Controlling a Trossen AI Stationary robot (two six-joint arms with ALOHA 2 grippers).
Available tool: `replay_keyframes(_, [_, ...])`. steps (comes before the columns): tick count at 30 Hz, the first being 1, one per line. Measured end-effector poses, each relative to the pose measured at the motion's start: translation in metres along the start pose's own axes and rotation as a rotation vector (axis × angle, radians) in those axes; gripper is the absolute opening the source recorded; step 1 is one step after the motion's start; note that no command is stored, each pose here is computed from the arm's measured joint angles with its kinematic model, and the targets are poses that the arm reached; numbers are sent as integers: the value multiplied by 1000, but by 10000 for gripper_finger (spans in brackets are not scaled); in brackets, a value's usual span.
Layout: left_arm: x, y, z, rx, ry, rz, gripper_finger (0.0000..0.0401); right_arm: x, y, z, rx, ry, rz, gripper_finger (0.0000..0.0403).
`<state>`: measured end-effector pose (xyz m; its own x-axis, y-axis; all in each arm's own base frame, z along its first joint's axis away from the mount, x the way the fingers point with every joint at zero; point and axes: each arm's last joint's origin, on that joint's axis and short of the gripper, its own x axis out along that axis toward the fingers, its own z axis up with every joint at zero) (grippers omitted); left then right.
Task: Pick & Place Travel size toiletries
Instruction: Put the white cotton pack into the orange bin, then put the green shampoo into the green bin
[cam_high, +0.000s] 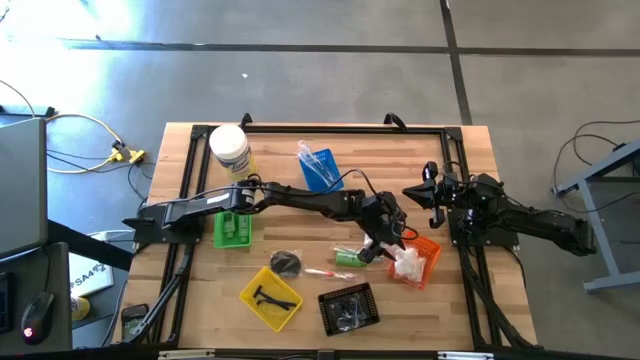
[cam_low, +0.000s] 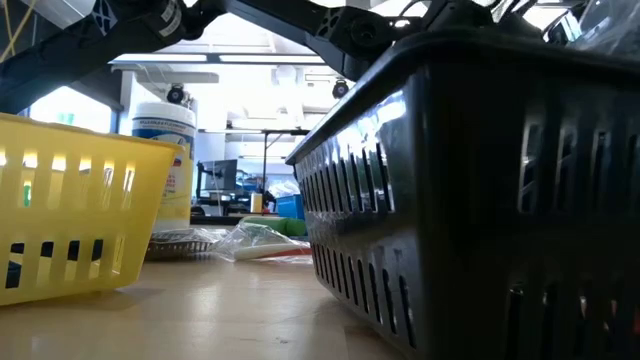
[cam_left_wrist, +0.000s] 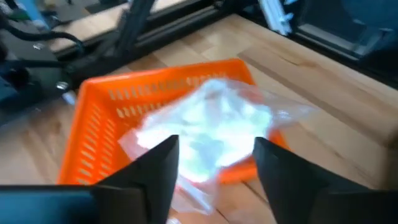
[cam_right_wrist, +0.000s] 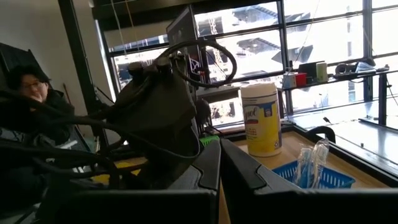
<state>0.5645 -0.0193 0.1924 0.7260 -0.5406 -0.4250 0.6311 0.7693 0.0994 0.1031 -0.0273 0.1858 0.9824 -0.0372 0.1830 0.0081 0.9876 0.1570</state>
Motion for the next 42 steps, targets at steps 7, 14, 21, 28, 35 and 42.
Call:
replay_keyframes(7, [-30,-6,35,42,6,-14,265,0,0,-1,17,10,-2,2])
replay_keyframes(14, [-55,-16,45,51,111,-86,270,0,0,-1,29,9,2,2])
replay_keyframes(21, [-116,-48,87,51,325,-45,175,0,3,-1,80,21,56,2])
replay_keyframes(28, [-210,-77,135,-70,369,70,12,1,5,-3,84,26,51,2])
replay_keyframes(35, [-307,-119,159,-155,356,391,3,2,7,-3,63,18,22,2])
replay_keyframes(42, [-391,-165,113,-324,83,866,1,2,7,-3,63,19,6,2])
